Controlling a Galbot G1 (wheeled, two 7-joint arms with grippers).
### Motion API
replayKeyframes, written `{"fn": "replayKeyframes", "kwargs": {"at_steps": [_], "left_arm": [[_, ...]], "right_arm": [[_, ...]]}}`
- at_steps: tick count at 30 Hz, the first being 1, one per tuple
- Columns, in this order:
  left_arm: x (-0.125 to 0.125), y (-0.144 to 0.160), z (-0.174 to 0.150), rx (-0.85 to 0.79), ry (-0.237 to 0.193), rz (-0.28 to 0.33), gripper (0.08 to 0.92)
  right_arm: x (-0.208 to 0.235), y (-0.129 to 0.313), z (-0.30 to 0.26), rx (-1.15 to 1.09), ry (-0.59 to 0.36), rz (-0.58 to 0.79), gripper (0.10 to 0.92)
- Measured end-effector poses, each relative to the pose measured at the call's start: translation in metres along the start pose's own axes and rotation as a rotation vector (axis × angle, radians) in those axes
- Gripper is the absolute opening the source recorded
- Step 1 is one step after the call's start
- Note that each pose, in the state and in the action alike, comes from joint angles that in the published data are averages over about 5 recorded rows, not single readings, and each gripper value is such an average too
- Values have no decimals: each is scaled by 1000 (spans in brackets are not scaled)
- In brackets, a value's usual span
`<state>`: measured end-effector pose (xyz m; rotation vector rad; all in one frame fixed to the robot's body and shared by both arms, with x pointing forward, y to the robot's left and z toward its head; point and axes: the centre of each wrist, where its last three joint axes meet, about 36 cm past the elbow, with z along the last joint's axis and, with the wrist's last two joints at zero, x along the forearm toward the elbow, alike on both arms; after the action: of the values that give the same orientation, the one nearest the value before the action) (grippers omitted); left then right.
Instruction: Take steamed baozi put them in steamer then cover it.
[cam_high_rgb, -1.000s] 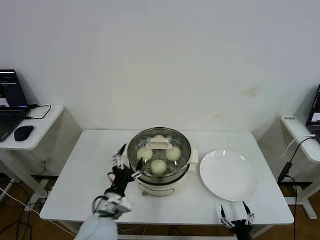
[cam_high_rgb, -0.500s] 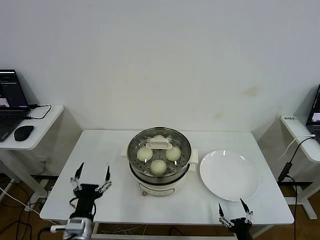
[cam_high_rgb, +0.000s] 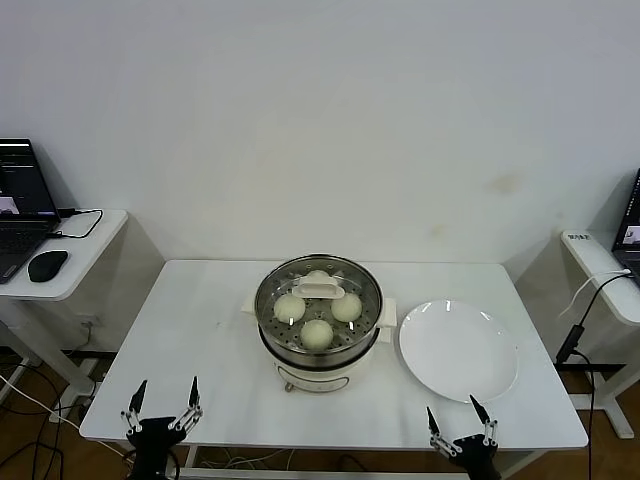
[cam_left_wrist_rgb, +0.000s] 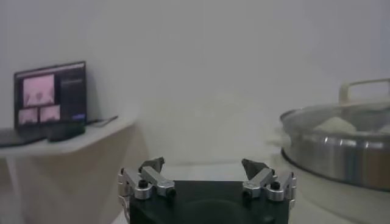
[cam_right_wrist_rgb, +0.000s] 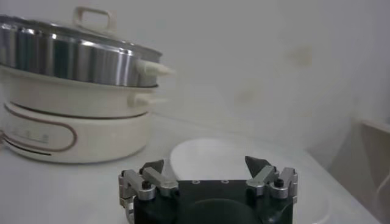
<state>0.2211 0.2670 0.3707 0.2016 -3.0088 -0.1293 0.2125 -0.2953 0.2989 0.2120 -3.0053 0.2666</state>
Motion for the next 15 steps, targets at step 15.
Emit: {"fn": "replayKeyframes", "kwargs": {"at_steps": [15], "left_arm": [[7, 14, 17, 3, 40, 30, 823]], "right_arm": [[0, 6, -18, -65, 20, -8, 823]]}}
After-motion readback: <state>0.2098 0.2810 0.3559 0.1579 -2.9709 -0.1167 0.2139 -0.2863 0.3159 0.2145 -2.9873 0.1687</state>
